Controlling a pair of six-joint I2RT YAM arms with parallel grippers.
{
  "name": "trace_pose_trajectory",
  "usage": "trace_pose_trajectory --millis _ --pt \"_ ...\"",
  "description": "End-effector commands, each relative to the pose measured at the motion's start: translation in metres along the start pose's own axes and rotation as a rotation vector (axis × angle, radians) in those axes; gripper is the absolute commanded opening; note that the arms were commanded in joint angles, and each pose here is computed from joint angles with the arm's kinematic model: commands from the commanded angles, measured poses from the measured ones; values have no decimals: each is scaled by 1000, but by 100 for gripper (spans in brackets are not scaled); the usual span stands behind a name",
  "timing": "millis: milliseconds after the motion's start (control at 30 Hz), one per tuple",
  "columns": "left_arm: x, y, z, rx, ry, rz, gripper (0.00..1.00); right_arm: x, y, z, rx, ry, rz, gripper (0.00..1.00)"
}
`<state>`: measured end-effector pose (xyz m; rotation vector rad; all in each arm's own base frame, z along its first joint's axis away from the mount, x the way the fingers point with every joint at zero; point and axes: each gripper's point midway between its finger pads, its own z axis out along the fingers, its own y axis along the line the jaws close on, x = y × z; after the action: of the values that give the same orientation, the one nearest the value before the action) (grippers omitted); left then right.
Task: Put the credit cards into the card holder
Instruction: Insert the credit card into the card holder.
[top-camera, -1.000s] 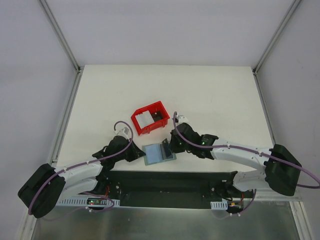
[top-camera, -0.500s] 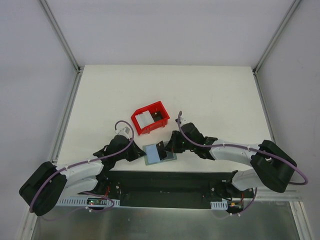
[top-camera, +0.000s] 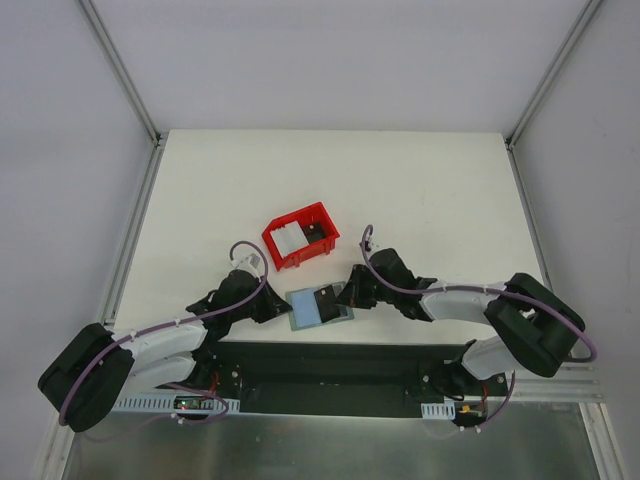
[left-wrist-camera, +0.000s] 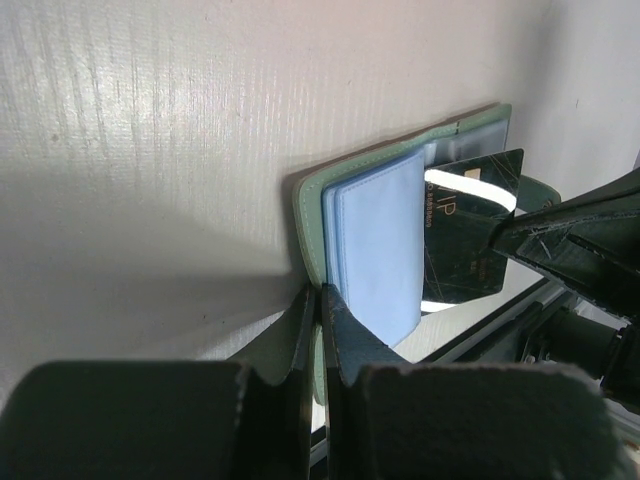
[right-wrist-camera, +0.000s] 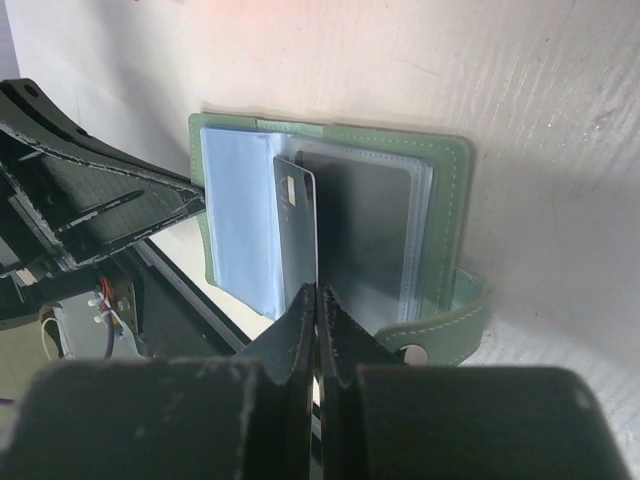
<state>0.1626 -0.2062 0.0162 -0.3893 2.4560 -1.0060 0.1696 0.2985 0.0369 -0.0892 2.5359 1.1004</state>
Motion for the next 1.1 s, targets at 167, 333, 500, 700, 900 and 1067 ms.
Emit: trace_pose_trajectory --millis 167,333,500,700,900,1067 --pt "5 15 -2 -52 8 1 0 -13 17 3 -90 -27 11 0" --pt "5 13 -1 -50 14 5 0 -10 11 13 -69 1 21 0" --pt "4 12 -1 -48 12 9 0 -4 4 17 -52 22 37 0" --pt "5 14 -1 -53 13 7 0 -11 2 20 -43 8 39 0" --pt "5 13 -1 -47 11 6 0 -23 2 19 -35 -32 30 0" --pt "4 13 -1 -48 9 7 0 -16 0 20 -24 -21 71 0"
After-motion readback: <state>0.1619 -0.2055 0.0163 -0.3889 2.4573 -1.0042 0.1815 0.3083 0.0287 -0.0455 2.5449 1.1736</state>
